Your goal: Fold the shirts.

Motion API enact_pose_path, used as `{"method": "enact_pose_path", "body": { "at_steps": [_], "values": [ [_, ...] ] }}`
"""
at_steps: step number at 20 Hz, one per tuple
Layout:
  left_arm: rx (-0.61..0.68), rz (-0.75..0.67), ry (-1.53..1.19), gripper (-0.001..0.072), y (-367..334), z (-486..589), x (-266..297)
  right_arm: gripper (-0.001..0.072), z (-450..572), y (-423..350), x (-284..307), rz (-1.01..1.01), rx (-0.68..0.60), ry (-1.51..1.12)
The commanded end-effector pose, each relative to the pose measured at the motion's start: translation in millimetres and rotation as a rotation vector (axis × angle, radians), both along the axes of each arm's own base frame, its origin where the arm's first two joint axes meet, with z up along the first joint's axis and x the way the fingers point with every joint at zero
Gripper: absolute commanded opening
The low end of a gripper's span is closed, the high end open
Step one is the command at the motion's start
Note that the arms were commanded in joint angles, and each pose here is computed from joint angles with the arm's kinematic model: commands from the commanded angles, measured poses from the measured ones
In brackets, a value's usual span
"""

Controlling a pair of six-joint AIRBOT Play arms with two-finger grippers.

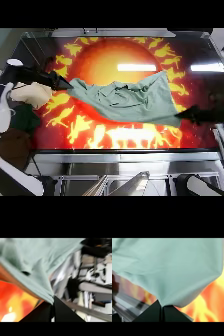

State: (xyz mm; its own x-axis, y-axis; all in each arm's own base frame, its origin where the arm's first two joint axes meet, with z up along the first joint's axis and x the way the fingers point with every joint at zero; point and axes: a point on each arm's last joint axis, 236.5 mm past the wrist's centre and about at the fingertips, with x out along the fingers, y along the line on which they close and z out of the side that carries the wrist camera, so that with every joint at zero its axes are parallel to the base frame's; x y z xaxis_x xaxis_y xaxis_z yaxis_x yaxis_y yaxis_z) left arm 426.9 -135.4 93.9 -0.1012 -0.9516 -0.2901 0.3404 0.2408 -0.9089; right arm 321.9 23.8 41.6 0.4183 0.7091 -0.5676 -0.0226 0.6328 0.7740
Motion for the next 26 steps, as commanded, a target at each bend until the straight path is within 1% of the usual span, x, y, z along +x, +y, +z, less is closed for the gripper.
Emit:
{"method": "enact_pose_path", "body": {
  "at_steps": [1,3,4,5,6,8,9,11,12,13,15,16,17,18,19,21,22,24,26],
  "values": [
    [-0.414,0.014,-0.336,0.0011,-7.7,192.1,-61.8,0.0019,196.7,18.8,11.9,0.019,-0.045,-0.53],
    [-0.581,0.028,-0.624,0.0012,-1.6,306.8,-137.0,0.002,315.8,32.0,-14.7,-0.014,-0.158,-0.868],
    [-0.599,0.069,-0.758,0.0014,0.6,348.5,-172.0,0.0021,364.0,36.7,-32.5,-0.056,-0.259,-1.011],
    [-0.557,0.127,-0.875,0.0022,-0.6,374.0,-197.7,0.002,404.5,41.9,-51.3,-0.106,-0.359,-1.134],
    [-0.472,0.217,-0.992,0.0023,-2.7,393.2,-215.4,0.002,435.1,49.3,-69.3,-0.142,-0.44,-1.233],
    [-0.245,0.394,-1.154,0.0025,-6.0,408.6,-229.5,0.002,475.7,60.6,-99.1,-0.207,-0.598,-1.373],
    [-0.15,0.466,-1.201,0.0027,-6.1,412.1,-232.8,0.0019,487.5,64.5,-110.1,-0.234,-0.644,-1.415],
    [0.035,0.598,-1.245,0.0028,3.7,408.8,-227.2,0.0019,491.8,54.3,-114.7,-0.295,-0.74,-1.419],
    [0.119,0.673,-1.221,0.0028,17.4,401.1,-216.1,0.0019,482.3,40.0,-106.1,-0.326,-0.757,-1.356],
    [0.152,0.739,-1.184,0.0028,32.8,394.3,-204.8,0.0019,469.9,25.8,-94.2,-0.351,-0.735,-1.286],
    [0.095,0.802,-1.095,0.0028,60.8,377.9,-181.1,0.0019,430.7,1.1,-59.3,-0.342,-0.631,-1.138],
    [0.057,0.797,-1.04,0.0029,71.6,363.1,-167.0,0.0018,405.2,-6.2,-41.0,-0.313,-0.552,-1.062],
    [0.017,0.771,-0.984,0.0029,78.3,344.6,-151.3,0.0018,373.8,-11.1,-20.7,-0.276,-0.451,-0.979],
    [-0.028,0.724,-0.916,0.0029,79.2,319.5,-132.1,0.0019,340.6,-13.2,-1.7,-0.236,-0.368,-0.902],
    [-0.046,0.675,-0.848,0.0029,75.8,289.4,-110.7,0.0019,299.9,-13.3,18.2,-0.196,-0.298,-0.813],
    [-0.01,0.612,-0.66,0.0028,64.0,206.0,-55.2,0.0019,218.5,-5.8,48.9,-0.125,-0.187,-0.638],
    [0.024,0.606,-0.581,0.0029,60.1,164.3,-29.5,0.0019,173.6,-2.7,63.8,-0.105,-0.139,-0.545],
    [0.075,0.578,-0.427,0.0028,51.9,81.2,13.5,0.0018,89.0,-4.3,91.2,-0.109,-0.096,-0.39],
    [0.072,0.533,-0.293,0.0028,46.4,13.2,42.5,0.0018,13.9,-10.9,114.8,-0.116,-0.075,-0.267]
  ]
}}
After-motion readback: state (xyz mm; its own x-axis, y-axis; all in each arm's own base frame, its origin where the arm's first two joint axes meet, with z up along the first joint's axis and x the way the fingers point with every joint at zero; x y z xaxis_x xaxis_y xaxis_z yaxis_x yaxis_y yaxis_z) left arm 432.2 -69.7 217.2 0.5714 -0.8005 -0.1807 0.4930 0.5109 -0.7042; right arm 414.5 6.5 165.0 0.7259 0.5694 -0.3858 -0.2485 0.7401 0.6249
